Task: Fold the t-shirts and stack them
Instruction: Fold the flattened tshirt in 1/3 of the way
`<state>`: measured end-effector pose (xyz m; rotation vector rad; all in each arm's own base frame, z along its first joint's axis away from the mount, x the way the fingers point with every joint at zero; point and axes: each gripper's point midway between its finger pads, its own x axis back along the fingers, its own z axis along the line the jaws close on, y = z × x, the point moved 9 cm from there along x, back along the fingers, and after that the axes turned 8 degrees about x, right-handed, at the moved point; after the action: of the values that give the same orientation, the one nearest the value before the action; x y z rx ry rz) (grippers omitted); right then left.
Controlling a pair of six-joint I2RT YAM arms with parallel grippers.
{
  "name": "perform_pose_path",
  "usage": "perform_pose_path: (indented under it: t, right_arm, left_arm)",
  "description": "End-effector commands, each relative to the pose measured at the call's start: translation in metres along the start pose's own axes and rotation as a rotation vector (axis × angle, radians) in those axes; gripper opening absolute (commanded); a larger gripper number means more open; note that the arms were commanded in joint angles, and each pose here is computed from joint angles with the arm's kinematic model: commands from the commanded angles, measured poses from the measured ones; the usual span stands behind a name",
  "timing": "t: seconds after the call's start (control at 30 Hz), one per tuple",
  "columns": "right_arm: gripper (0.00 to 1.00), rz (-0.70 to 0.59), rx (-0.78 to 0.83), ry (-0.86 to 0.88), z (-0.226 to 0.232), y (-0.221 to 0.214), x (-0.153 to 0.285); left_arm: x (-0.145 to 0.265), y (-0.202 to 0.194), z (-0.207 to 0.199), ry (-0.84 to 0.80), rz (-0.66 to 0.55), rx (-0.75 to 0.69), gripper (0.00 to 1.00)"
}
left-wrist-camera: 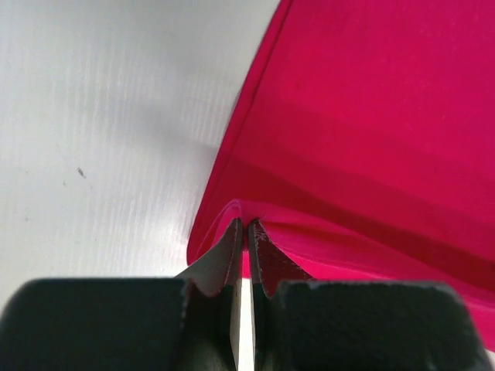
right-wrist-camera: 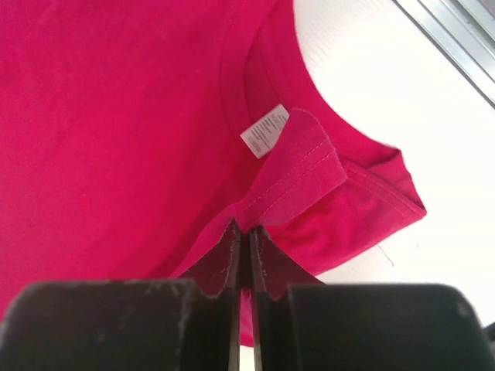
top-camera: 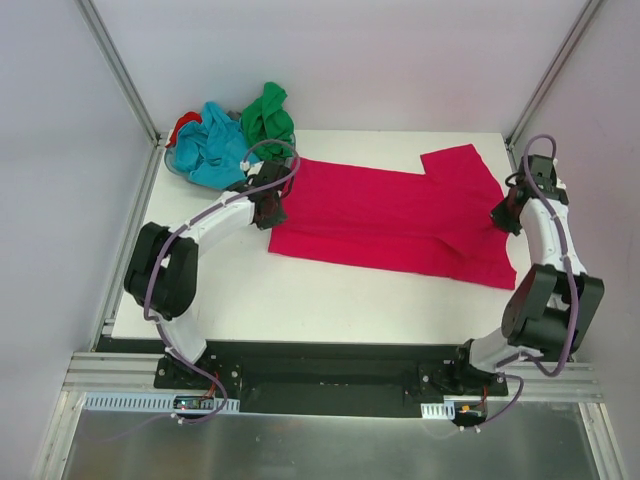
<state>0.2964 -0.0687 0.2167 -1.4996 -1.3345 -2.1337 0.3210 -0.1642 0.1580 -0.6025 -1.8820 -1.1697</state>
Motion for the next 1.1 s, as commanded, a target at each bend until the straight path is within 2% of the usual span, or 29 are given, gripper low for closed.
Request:
perform_pose_path:
  t: [0.0, 0.07, 0.13, 0.17, 0.23, 0.27, 0.33, 0.37, 0.43, 0.57, 0.6, 0.77, 0.9, 1.07]
  right_arm:
    - [0.05, -0.033, 0.029, 0.010, 0.020, 0.024, -0.015]
    - [0.06, -0.012, 0.045, 0.011, 0.031, 0.030, -0.028]
    - [0.11, -0.004, 0.058, 0.003, 0.041, 0.037, -0.040]
    - [0.18, 0.010, 0.066, -0.004, 0.045, 0.040, -0.045]
    - [0.35, 0.022, 0.092, 0.004, 0.056, 0.051, -0.054]
    - [0.48, 0.039, 0.102, 0.010, 0.060, 0.054, -0.054]
    - [0.62, 0.049, 0.141, 0.026, 0.067, 0.061, -0.051]
    - [0.69, 0.048, 0.158, 0.020, 0.068, 0.062, -0.046]
    - [0.82, 0.021, 0.194, -0.004, 0.065, 0.061, -0.034]
    - [0.99, 0.000, 0.203, 0.039, 0.048, 0.035, -0.007]
    - [0.96, 0.006, 0.195, 0.065, 0.045, 0.025, -0.006]
    - [0.96, 0.145, 0.187, 0.322, 0.048, -0.029, -0.015]
    - [0.96, 0.212, 0.180, 0.359, 0.053, -0.039, -0.031]
    - [0.96, 0.267, 0.149, 0.295, 0.053, -0.049, -0.053]
  left_arm:
    - [-0.008, 0.015, -0.007, 0.017, -0.025, -0.037, 0.00]
    - [-0.012, 0.018, -0.007, 0.023, -0.027, -0.036, 0.00]
    - [-0.015, 0.023, -0.006, 0.040, -0.044, -0.040, 0.14]
    - [-0.015, 0.028, -0.006, 0.040, -0.048, -0.038, 0.30]
    - [-0.012, 0.033, -0.009, 0.020, -0.055, -0.044, 0.38]
    - [-0.008, 0.036, -0.012, 0.004, -0.061, -0.050, 0.48]
    - [0.002, 0.040, -0.013, -0.020, -0.072, -0.053, 0.83]
    - [0.007, 0.041, -0.012, -0.033, -0.076, -0.048, 0.97]
    - [0.018, 0.039, -0.013, -0.077, -0.064, -0.041, 0.99]
    - [0.030, 0.025, -0.014, -0.173, 0.006, -0.053, 0.99]
    - [0.030, 0.020, -0.016, -0.195, 0.030, -0.064, 0.99]
    - [0.023, 0.001, -0.028, -0.312, 0.149, -0.102, 0.99]
    - [0.011, -0.008, -0.035, -0.346, 0.204, -0.116, 0.99]
    - [-0.009, -0.015, -0.033, -0.301, 0.222, -0.119, 0.99]
